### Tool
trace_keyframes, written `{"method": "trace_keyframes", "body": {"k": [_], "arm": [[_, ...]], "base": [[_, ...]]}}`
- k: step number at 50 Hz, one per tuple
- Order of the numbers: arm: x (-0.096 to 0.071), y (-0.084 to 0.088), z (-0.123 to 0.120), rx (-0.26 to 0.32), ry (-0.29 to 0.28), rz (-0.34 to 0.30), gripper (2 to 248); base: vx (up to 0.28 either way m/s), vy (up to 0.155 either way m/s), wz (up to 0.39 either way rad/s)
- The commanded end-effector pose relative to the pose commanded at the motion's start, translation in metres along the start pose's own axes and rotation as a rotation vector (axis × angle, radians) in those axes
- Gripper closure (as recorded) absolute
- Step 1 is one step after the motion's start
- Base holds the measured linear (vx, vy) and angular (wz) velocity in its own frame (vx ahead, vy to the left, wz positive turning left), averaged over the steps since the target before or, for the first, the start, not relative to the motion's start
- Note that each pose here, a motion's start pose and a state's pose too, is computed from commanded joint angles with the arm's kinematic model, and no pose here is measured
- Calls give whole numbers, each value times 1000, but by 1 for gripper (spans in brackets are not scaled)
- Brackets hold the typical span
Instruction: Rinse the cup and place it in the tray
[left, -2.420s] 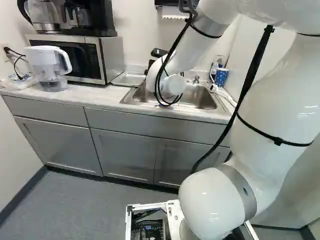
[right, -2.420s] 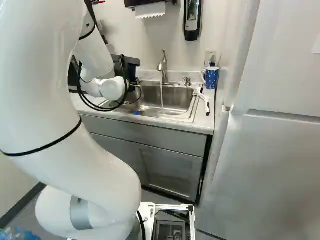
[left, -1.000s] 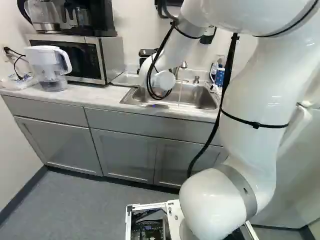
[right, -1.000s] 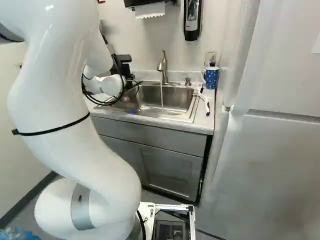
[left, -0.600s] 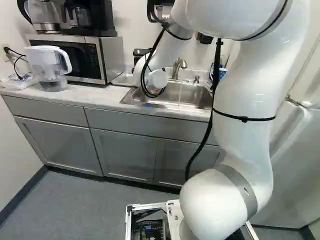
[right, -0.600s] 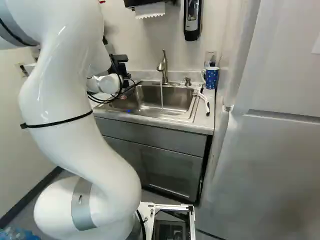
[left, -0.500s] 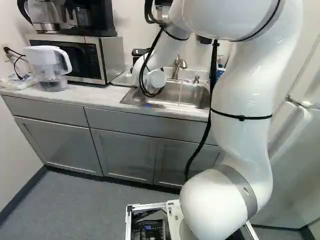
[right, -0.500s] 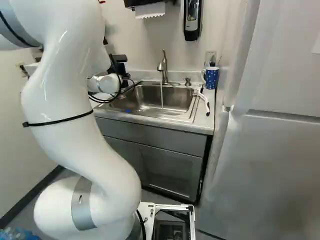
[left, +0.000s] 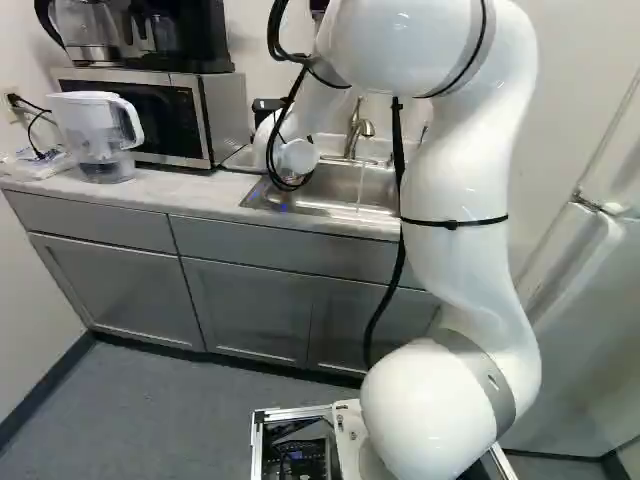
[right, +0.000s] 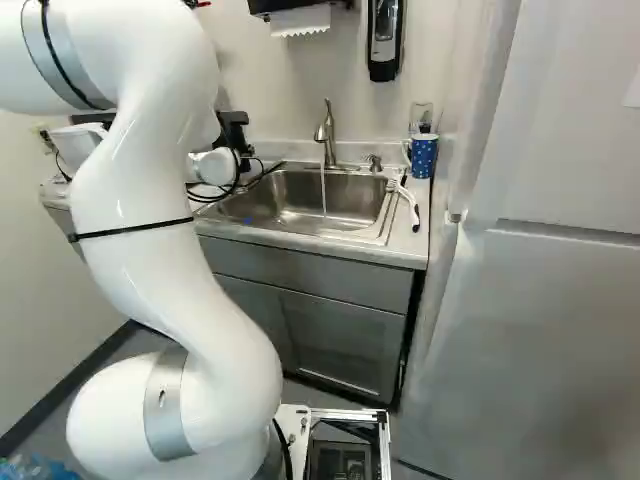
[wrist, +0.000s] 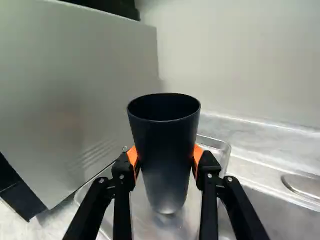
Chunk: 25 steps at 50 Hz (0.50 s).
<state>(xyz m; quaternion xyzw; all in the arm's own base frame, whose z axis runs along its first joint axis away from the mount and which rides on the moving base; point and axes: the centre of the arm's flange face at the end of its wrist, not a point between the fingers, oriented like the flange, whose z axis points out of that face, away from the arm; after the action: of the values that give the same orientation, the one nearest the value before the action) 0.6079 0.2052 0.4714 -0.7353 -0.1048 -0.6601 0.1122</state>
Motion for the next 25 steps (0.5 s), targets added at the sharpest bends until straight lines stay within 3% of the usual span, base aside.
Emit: {"method": "trace_keyframes", "body": {"k": [10, 25], "arm": [[-11, 0, 2, 0, -18, 0, 127], [-11, 0, 2, 0, -18, 0, 127]], "base": [[0, 0, 0], [0, 0, 0]]}}
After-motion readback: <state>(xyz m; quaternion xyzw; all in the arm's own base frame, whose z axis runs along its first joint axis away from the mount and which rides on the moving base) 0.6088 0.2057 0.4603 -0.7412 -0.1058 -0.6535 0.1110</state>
